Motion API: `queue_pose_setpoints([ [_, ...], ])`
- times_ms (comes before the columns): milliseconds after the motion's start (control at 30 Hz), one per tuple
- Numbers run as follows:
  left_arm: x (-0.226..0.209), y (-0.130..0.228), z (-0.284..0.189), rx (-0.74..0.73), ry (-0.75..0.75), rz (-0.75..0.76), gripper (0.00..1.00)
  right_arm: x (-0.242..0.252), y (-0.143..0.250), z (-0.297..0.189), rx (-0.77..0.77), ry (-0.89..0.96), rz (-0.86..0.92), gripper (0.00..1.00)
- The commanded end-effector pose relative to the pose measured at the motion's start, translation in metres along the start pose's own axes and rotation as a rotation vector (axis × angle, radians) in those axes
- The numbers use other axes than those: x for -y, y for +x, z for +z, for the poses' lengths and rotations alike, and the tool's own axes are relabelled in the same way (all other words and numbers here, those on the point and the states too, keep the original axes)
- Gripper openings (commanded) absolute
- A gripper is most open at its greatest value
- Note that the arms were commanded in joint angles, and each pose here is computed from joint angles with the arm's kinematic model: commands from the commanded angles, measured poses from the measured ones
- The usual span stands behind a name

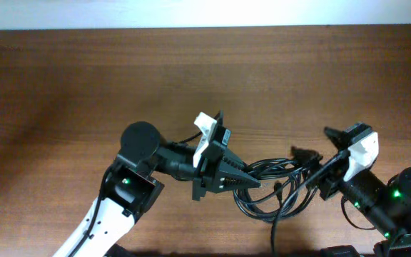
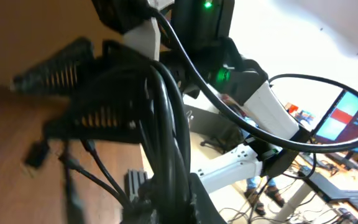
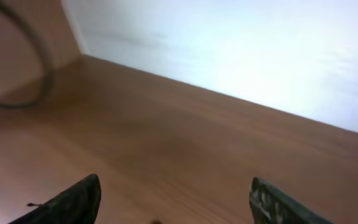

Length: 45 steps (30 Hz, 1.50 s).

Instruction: Untangle cables

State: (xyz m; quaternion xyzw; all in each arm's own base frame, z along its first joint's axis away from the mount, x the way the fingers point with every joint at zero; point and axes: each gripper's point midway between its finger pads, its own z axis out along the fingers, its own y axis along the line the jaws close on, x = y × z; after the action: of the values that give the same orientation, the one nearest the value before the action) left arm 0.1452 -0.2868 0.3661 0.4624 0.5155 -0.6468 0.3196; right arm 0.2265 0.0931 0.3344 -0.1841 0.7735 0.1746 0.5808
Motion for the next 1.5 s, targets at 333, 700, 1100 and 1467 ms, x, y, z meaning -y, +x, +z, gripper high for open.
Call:
queue_pose_setpoints([
  [333,-0.033,0.024,-0.002,-0.034,-0.167,-0.077,0.00,0.045,0.024,-0.008,-0.100,0.272,0.096,0.74],
  [700,-0.084,0.052,-0.021,-0.089,-0.473,-0.108,0.00,0.016,0.029,-0.003,-0.121,0.105,0.113,0.74],
  [1100,-0.027,0.064,-0.005,-0.174,-0.099,0.247,0.00,-0.049,0.023,-0.009,-0.072,-0.289,-0.131,0.81],
  [1467,-0.013,0.050,0.013,-0.141,-0.037,0.474,0.00,-0.064,0.033,-0.015,-0.106,-0.381,-0.095,0.83],
])
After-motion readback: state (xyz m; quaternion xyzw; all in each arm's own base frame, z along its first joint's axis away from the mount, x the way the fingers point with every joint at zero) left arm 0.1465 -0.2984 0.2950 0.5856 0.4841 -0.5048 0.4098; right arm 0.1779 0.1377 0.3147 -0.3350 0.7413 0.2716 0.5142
